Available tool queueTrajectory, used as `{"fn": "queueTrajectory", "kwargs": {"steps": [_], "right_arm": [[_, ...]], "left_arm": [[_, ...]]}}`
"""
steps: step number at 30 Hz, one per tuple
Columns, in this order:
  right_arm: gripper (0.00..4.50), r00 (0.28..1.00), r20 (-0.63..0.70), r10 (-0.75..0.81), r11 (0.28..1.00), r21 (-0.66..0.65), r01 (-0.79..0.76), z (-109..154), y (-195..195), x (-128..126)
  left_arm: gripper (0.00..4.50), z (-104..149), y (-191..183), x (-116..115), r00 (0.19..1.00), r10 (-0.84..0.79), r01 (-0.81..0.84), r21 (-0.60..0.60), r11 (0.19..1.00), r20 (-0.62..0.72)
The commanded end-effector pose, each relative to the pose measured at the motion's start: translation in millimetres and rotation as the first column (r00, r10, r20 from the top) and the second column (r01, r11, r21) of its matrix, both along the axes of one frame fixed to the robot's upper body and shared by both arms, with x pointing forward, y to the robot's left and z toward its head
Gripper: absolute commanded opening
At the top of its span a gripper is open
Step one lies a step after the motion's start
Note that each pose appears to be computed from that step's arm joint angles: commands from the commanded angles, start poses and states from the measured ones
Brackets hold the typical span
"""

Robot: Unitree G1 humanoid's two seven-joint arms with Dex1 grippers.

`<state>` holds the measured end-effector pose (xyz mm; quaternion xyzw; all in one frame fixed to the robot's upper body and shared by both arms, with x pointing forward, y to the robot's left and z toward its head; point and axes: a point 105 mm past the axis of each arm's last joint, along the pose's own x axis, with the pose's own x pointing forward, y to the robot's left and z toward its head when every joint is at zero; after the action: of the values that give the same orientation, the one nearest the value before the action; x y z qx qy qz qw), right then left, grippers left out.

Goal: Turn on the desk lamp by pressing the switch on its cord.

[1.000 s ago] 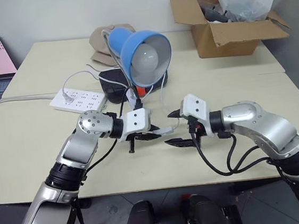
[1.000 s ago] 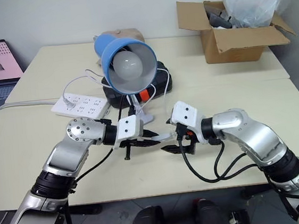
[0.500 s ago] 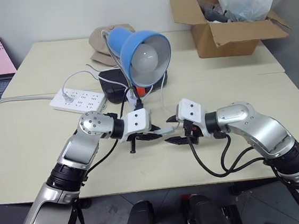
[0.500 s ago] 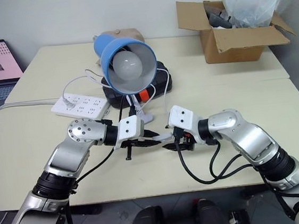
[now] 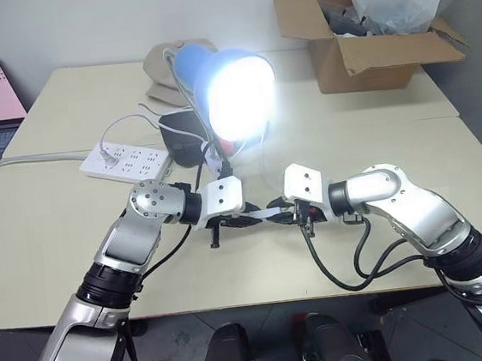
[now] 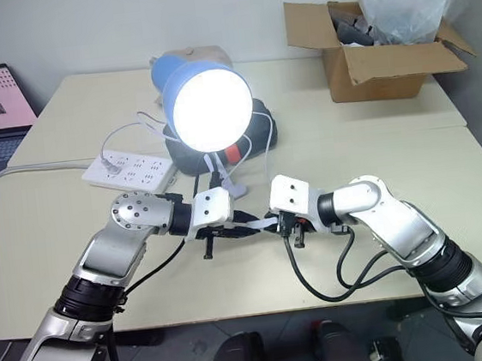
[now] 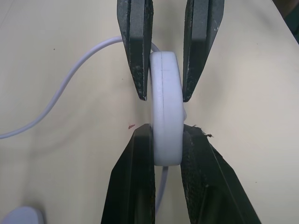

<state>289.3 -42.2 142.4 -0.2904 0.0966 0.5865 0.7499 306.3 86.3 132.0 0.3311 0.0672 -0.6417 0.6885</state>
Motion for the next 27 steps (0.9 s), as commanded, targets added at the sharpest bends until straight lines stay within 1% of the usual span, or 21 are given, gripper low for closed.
{"fn": "queueTrajectory", "kwargs": {"steps": [1, 5, 7, 8, 9, 13, 16, 19, 21, 24, 27], "right_arm": [[0.66, 1.0, 0.025, 0.017, 1.0, 0.022, -0.018, 5.5, 3.9, -1.2], [0.66, 0.999, 0.029, 0.015, 0.999, 0.034, -0.016, 6.8, 2.3, -0.7], [1.35, 0.999, 0.028, 0.028, 0.998, 0.05, -0.029, 9.0, 1.6, -2.5], [1.47, 0.999, 0.028, 0.038, 0.998, 0.051, -0.039, 9.9, 1.1, -4.1], [1.83, 0.999, 0.03, 0.044, 0.998, 0.051, -0.045, 10.8, 0.2, -5.0], [2.69, 0.998, 0.043, 0.043, 0.997, 0.059, -0.045, 20.1, -6.3, -6.6], [3.33, 0.998, 0.055, 0.021, 0.998, 0.057, -0.024, 28.7, -20.7, -11.8], [4.1, 0.998, 0.056, -0.019, 0.999, 0.049, 0.016, 30.2, -35.3, -17.9], [4.46, 0.998, 0.051, -0.046, 0.998, 0.053, 0.043, 30.4, -41.3, -21.0], [4.5, 0.986, 0.06, -0.155, 0.987, 0.053, 0.152, 26.9, -58.9, -22.7], [4.5, 0.965, 0.103, -0.241, 0.97, 0.057, 0.236, 23.0, -70.8, -23.1]], "left_arm": [[0.41, 19.9, -7.3, 2.0, 0.998, -0.011, 0.015, -0.052, 0.999, 0.07], [0.41, 20.1, -7.7, 1.9, 0.997, -0.015, 0.019, -0.05, 0.999, 0.073], [0.41, 19.6, -7.8, 1.6, 0.997, -0.019, 0.023, -0.044, 0.999, 0.075], [0.41, 19.1, -7.4, 1.5, 0.997, -0.022, 0.025, -0.038, 0.999, 0.077], [0.41, 18.3, -7.1, 1.6, 0.997, -0.024, 0.027, -0.033, 0.999, 0.08], [0.41, 15.4, -8.2, 2.5, 0.996, -0.029, 0.031, -0.022, 0.999, 0.082], [0.41, 13.6, -14.9, 6.2, 0.996, -0.033, 0.034, -0.018, 0.999, 0.08], [0.41, 9.1, -19.6, 11.4, 0.997, -0.028, 0.029, -0.008, 1.0, 0.075], [0.41, 5.1, -21.3, 15.1, 0.998, -0.019, 0.019, -0.001, 1.0, 0.068], [0.41, -5.8, -27.5, 25.8, 0.998, 0.004, -0.006, 0.023, 1.0, 0.068], [0.41, -10.3, -36.9, 43.1, 0.993, 0.061, -0.062, 0.013, 0.998, 0.101]]}}
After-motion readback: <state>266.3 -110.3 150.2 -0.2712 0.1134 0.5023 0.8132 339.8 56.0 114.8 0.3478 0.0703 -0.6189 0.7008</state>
